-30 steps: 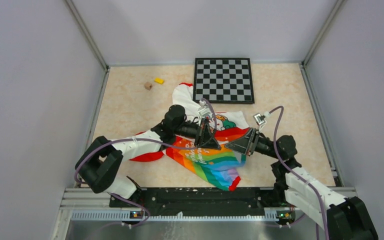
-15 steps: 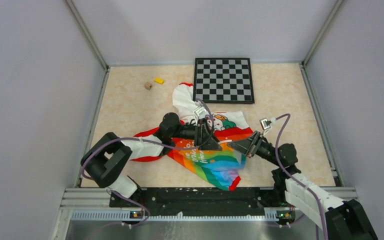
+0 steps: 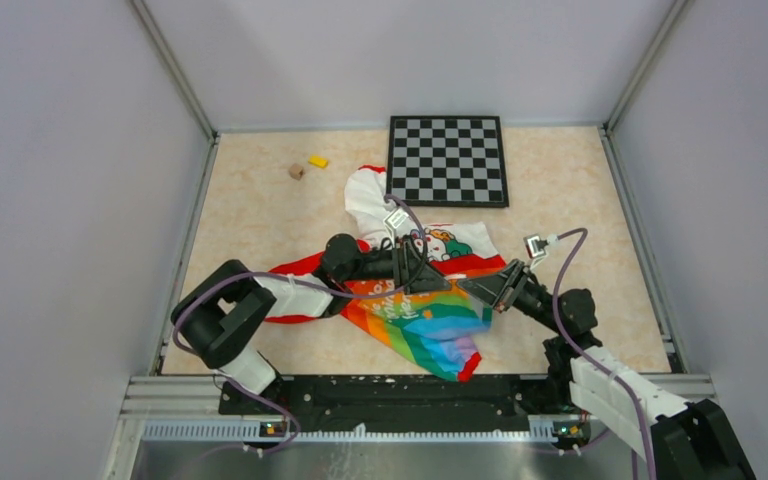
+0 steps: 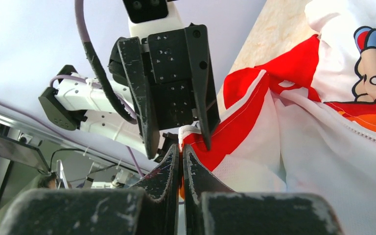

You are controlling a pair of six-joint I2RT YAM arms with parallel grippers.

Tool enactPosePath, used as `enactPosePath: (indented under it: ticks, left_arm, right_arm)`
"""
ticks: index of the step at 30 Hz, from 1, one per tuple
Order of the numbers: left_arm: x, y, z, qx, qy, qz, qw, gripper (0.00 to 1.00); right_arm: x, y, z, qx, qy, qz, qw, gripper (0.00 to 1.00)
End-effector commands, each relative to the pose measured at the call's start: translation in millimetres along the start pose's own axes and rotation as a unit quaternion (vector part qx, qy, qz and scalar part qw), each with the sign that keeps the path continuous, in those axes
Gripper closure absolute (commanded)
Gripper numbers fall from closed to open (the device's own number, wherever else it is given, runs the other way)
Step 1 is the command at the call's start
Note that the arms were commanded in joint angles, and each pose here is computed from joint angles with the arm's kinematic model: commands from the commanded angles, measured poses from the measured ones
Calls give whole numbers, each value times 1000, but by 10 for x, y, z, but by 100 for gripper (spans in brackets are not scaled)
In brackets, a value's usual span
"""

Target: Zip up the jacket

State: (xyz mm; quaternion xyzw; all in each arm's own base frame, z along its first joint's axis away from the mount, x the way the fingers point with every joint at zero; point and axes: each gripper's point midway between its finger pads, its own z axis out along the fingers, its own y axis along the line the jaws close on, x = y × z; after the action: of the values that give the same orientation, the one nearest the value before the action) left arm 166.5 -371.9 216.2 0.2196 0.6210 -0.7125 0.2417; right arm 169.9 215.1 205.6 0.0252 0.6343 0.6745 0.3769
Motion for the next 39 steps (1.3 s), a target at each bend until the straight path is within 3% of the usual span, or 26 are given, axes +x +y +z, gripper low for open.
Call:
enactPosePath:
  ticks: [1,4,12,15,17,21,25,28,31,35,39]
  left_arm:
    - [-53,-49,82,18,-14,12,1000,49]
    - [-35,-60,123,24,-10,10,1000,50]
    - [-50,-71,139,29,-10,15,999,73]
    - [-45,-106,144,44,-9,11,999,54]
    - [-46,-119,149,52,-10,4,999,52]
    - [-46,-124,158,60,-10,0,998,62]
    - [-45,-124,157,58,-9,3,998,78]
    - [-45,-87,162,46,-7,4,999,99]
    - [-27,4,178,23,2,3,1000,100]
    - [45,172,168,-21,24,9,999,100]
    - [132,338,137,-64,53,12,996,100]
  right_arm:
    - [-25,140,4,-30,-7,-21,999,100]
    - [-20,145,2,-31,-5,-22,999,100]
    - [18,157,-9,-34,5,-23,999,100]
    - [25,158,-13,-34,7,-22,999,100]
    - [24,174,-19,-36,6,-23,999,100]
    - [30,167,-28,-32,6,-24,999,100]
    - [26,139,-30,-24,4,-26,999,100]
    - [30,58,-16,-3,9,-32,999,100]
    - [24,-143,-1,59,21,-39,997,99]
    - [-129,-475,-84,192,20,-80,978,69]
    - [-442,-715,-262,302,-4,-119,946,47]
